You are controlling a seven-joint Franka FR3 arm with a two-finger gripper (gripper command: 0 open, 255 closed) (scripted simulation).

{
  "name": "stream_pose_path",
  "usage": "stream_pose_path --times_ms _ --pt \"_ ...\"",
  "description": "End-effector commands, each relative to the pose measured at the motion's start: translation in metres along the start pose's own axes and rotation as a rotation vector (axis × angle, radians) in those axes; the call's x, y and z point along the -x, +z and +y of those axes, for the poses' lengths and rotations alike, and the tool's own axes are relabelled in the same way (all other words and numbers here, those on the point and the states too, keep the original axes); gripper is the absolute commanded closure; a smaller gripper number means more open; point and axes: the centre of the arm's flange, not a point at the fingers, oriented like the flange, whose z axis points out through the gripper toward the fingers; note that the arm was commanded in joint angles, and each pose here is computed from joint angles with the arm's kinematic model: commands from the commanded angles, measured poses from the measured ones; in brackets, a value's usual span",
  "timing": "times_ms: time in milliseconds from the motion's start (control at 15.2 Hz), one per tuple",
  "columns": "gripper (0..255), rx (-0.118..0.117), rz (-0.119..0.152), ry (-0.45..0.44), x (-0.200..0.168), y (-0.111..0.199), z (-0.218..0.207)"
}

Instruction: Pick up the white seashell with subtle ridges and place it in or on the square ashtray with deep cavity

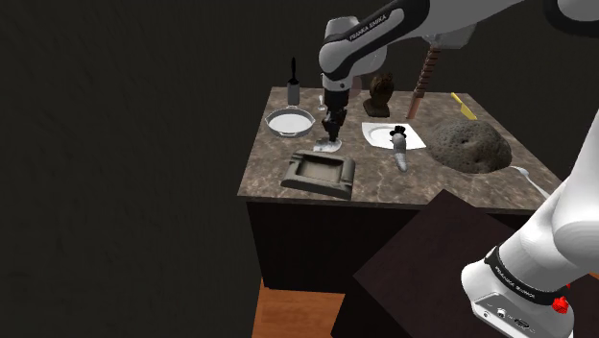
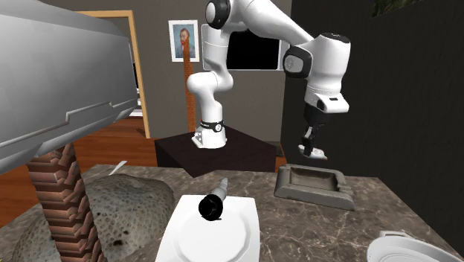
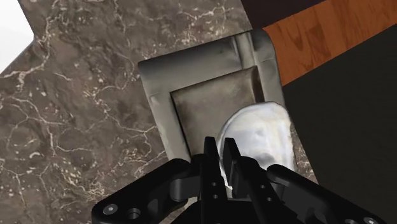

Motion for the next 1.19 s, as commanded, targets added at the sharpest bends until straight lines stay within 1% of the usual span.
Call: stream_pose_path --times_ms 0,990,1122 --pt "255 0.0 0.0 0.001 -0.011 0.002 -0.007" --pt "255 0.0 0.0 0.001 -0.02 0.08 0.002" --pt "255 0.0 0.0 0.001 -0.021 0.085 0.002"
